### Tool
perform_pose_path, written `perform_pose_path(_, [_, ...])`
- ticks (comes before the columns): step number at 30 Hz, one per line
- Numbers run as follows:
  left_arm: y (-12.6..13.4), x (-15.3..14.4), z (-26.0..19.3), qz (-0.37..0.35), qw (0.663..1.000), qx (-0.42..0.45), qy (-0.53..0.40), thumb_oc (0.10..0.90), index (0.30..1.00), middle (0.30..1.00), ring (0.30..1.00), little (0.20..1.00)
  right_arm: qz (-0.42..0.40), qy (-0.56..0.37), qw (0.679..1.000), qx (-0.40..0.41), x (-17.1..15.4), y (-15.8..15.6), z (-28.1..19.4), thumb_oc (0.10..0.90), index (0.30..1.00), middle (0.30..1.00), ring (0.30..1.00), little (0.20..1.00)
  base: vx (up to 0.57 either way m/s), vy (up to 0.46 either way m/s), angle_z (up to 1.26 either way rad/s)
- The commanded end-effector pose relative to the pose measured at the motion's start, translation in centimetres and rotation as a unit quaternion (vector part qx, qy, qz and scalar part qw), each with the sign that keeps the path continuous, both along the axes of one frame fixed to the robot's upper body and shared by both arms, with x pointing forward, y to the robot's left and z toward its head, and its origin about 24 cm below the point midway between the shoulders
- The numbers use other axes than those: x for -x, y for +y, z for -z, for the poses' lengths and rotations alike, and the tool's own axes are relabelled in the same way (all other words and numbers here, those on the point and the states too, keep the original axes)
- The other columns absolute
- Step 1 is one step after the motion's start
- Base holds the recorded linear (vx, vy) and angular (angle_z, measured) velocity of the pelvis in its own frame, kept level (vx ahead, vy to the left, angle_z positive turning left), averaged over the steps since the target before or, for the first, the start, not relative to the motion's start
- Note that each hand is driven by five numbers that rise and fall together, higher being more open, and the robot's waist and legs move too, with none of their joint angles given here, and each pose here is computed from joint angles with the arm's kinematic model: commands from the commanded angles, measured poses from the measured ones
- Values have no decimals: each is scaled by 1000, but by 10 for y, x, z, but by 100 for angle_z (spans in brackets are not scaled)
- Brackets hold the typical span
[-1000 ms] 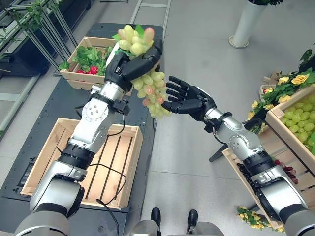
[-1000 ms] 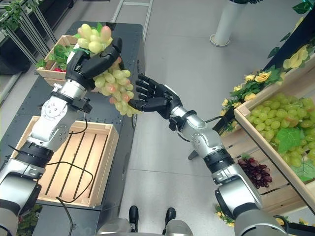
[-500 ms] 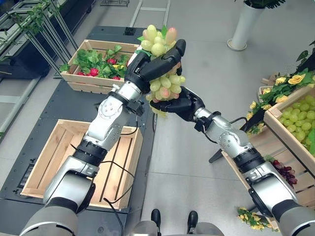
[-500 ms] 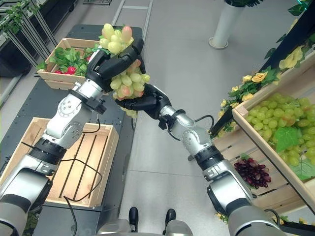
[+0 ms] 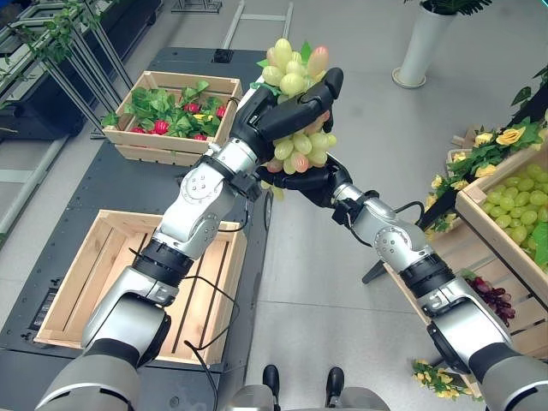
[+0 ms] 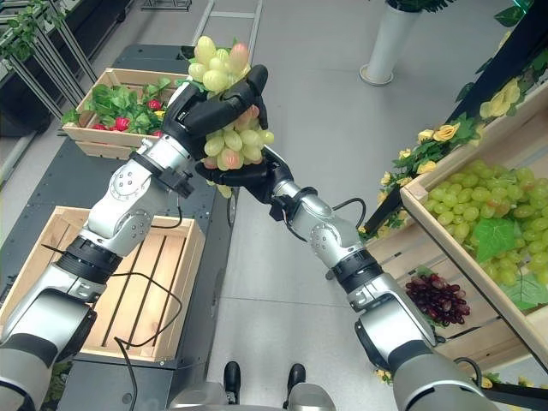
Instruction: Pick up the fruits from the basket on one side to the basket on the other side
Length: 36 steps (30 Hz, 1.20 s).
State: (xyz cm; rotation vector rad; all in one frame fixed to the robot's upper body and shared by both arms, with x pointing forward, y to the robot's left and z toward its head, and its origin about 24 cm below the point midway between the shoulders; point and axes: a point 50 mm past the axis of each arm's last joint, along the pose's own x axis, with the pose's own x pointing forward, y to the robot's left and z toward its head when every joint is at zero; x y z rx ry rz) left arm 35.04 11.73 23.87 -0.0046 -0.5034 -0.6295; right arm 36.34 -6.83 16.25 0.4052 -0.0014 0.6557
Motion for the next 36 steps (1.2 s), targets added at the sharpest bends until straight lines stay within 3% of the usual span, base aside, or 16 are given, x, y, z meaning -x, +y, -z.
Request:
perform_pose_path(1, [-20, -12, 8, 7, 999, 35, 15, 400, 300, 300, 300, 300, -8, -73, 983, -170, 1, 24, -40, 400, 300, 300, 300, 300, 0, 0, 0])
perform_pose_path(9, [9, -23, 14, -73, 995, 51, 31, 400, 300, 300, 300, 300, 23, -84, 985, -147, -1, 11, -34, 400, 300, 300, 300, 300, 10, -6, -2])
perform_pose_path(16, [60, -30, 29, -196, 975, 90, 51, 400, 300, 300, 300, 300, 61, -62, 986, -139, -3, -13, -16, 400, 300, 300, 300, 300, 11, -3, -4])
perform_pose_path(17, [62, -31, 31, -202, 974, 90, 53, 497, 446, 446, 446, 446, 63, -61, 986, -139, -3, -14, -16, 400, 300, 300, 300, 300, 0, 0, 0])
perform_pose_path(18, [67, -31, 35, -216, 971, 88, 61, 497, 446, 446, 446, 446, 67, -59, 986, -138, -3, -16, -13, 400, 300, 300, 300, 300, 0, 0, 0])
perform_pose_path(19, [69, -31, 37, -221, 969, 88, 64, 739, 808, 808, 808, 808, 68, -59, 986, -138, -3, -17, -12, 400, 300, 300, 300, 300, 23, 0, -5])
perform_pose_path(20, [76, -31, 45, -238, 964, 88, 75, 800, 900, 900, 900, 900, 74, -57, 986, -135, -2, -21, -9, 400, 300, 300, 300, 300, 20, 0, -5])
perform_pose_path(36, [135, -14, 103, -366, 917, 50, 151, 800, 900, 900, 900, 900, 143, -56, 988, -31, 9, -79, 28, 400, 300, 300, 300, 300, 3, 0, -1])
